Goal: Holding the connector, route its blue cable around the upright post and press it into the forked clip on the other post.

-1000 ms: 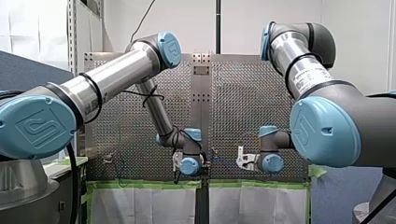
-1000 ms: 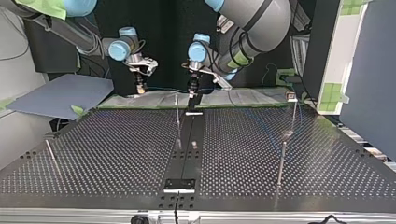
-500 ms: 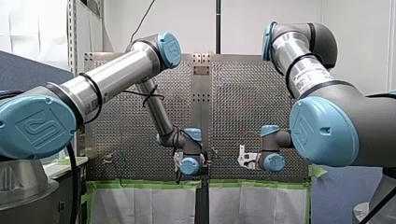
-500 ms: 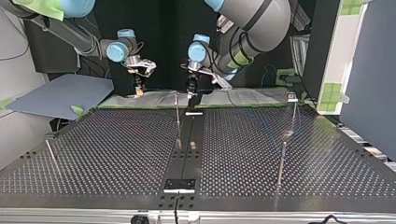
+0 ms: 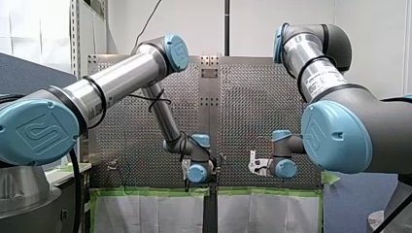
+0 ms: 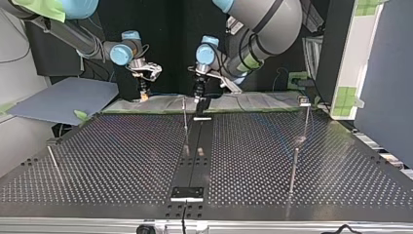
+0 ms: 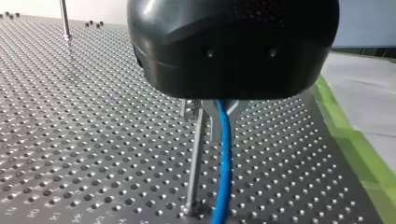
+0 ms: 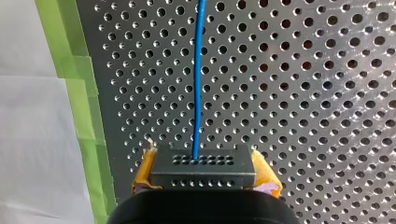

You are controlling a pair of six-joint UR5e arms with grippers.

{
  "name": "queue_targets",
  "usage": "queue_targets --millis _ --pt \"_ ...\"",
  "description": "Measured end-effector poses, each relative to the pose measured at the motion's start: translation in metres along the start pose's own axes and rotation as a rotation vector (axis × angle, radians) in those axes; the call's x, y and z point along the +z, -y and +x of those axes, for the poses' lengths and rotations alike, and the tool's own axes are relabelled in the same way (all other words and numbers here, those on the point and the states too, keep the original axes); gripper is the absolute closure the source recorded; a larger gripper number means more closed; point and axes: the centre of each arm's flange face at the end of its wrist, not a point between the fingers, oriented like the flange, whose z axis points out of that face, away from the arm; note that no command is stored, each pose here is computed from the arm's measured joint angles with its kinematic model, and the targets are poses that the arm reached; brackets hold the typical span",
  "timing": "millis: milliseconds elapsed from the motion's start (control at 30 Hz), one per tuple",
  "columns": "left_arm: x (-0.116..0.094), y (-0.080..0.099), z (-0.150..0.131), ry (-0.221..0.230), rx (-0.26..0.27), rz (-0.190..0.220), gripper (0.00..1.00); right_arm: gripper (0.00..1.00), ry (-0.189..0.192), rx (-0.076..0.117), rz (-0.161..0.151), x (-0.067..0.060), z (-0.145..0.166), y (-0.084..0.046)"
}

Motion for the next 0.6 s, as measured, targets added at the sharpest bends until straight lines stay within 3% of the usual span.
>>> queue_targets --millis 600 --pt "0.013 -0.002 -0.002 0.008 0.002 -0.001 1.00 1.00 -0.017 0.001 -0.002 0.003 0.003 -0.002"
